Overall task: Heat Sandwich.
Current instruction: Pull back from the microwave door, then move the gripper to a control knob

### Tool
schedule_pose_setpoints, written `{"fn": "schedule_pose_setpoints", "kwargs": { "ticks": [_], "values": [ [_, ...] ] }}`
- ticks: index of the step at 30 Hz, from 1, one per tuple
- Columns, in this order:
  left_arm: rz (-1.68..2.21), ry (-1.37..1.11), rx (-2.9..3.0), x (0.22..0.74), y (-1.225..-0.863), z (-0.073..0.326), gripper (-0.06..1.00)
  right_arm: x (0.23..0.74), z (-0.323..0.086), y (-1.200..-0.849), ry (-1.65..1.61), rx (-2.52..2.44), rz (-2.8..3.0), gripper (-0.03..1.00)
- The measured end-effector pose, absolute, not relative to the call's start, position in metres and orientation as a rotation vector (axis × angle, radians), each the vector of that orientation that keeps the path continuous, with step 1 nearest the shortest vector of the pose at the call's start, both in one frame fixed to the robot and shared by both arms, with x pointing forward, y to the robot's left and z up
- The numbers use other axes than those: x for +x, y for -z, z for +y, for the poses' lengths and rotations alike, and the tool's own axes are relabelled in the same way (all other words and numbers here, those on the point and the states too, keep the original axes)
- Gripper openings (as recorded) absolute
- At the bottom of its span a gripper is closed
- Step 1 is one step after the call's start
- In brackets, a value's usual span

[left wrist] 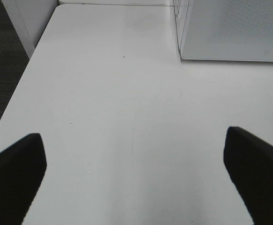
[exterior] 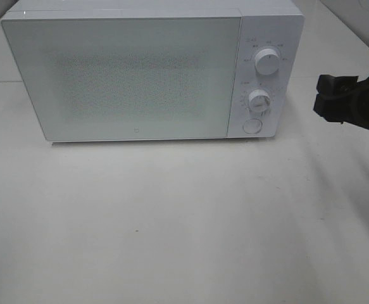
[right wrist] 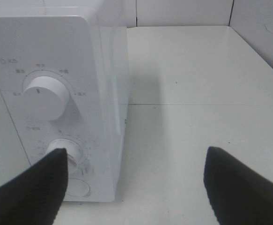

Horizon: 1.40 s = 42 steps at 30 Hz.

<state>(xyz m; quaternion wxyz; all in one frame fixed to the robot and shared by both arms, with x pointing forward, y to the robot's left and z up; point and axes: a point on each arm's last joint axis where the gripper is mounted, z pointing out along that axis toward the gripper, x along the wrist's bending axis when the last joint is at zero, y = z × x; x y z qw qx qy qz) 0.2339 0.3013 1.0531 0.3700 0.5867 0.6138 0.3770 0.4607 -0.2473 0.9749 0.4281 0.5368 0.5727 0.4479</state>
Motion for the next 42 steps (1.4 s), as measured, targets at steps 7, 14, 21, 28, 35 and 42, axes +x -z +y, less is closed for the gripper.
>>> {"fn": "schedule_pose_setpoints", "kwargs": {
  "ticks": [7,14,21,28,35,42],
  "values": [
    [1.575,-0.967,1.505,0.234,-1.053,0.301,0.97,0.459,-0.226,-0.966,-1.133,1.324,1.426,0.77],
    [1.575,-0.967,1.505,0.234,-1.053,0.301,0.97,0.453,-0.205,-0.953,-1.118,1.335,1.401,0.77],
    [1.575,-0.967,1.505,0.234,-1.053,0.301,0.97,0.446,-0.190,-0.942,-1.095,1.340,1.391,0.77],
    [1.575,-0.967,1.505,0.234,-1.053,0.301,0.97,0.443,-0.183,-0.931,-1.056,1.351,1.422,0.77],
    [1.575,-0.967,1.505,0.234,-1.053,0.301,0.97,0.447,-0.182,-0.930,-1.048,1.337,1.397,0.77],
    [1.575,-0.967,1.505,0.234,-1.053,0.301,0.97,0.465,-0.175,-0.923,-1.026,1.336,1.391,0.77]
  ]
}}
